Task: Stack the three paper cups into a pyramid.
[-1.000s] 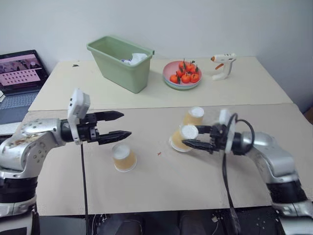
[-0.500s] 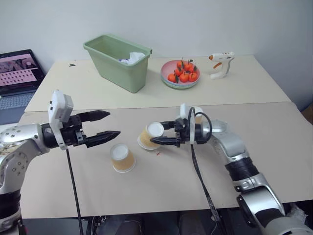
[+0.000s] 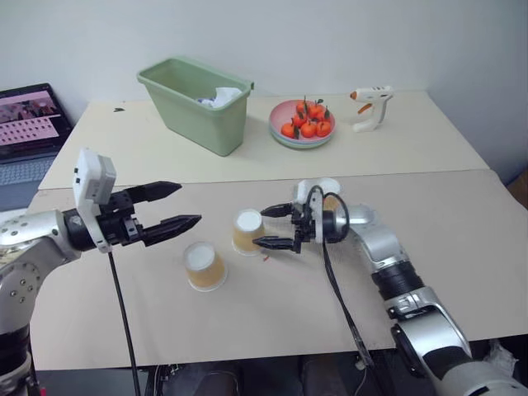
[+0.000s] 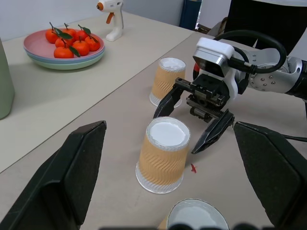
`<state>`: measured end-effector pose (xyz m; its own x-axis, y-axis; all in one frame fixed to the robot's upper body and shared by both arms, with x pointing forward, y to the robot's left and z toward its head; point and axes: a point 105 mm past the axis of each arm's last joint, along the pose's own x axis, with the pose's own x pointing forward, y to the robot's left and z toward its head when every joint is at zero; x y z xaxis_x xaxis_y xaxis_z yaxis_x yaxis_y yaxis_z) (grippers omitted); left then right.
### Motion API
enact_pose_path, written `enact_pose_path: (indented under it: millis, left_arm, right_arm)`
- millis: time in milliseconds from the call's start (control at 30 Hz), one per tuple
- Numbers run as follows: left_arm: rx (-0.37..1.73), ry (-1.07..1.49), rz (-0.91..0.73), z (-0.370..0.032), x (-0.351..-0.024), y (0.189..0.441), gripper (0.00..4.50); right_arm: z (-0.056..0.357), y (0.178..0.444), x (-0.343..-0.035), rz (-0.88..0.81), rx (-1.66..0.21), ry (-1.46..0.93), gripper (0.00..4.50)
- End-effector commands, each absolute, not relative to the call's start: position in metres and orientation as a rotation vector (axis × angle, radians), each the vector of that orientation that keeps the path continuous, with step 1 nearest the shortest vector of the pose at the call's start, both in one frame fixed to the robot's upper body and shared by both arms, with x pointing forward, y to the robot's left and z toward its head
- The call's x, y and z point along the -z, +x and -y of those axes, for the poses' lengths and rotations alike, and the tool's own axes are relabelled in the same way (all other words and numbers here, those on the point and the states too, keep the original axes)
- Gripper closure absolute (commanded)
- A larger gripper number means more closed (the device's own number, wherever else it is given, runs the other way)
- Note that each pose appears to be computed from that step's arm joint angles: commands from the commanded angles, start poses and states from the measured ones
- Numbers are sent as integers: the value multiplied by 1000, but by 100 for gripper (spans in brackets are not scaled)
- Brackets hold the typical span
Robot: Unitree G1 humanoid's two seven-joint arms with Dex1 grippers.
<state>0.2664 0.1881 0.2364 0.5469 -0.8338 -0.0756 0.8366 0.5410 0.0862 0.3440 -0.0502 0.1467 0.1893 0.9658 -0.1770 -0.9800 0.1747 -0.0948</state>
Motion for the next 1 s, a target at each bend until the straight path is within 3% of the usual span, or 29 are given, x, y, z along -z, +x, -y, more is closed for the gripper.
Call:
enact_pose_path:
  millis: [33, 167, 333, 567, 1000]
  left_arm:
    - [1045, 131, 9, -181, -246, 265, 0]
    - [1127, 152, -1, -170, -248, 267, 0]
    - [1217, 208, -48, -160, -243, 275, 0]
    - [1270, 224, -91, -159, -235, 283, 0]
    - [1243, 241, -100, -168, -236, 281, 0]
  right_arm:
    - [68, 330, -166, -59, -1412, -115, 3]
    - [94, 313, -166, -103, -1381, -66, 3]
    - [141, 308, -167, -97, -1189, -146, 3]
    - [206, 350, -177, -44, -775, -387, 3]
    - [171, 383, -182, 25, -856, -347, 3]
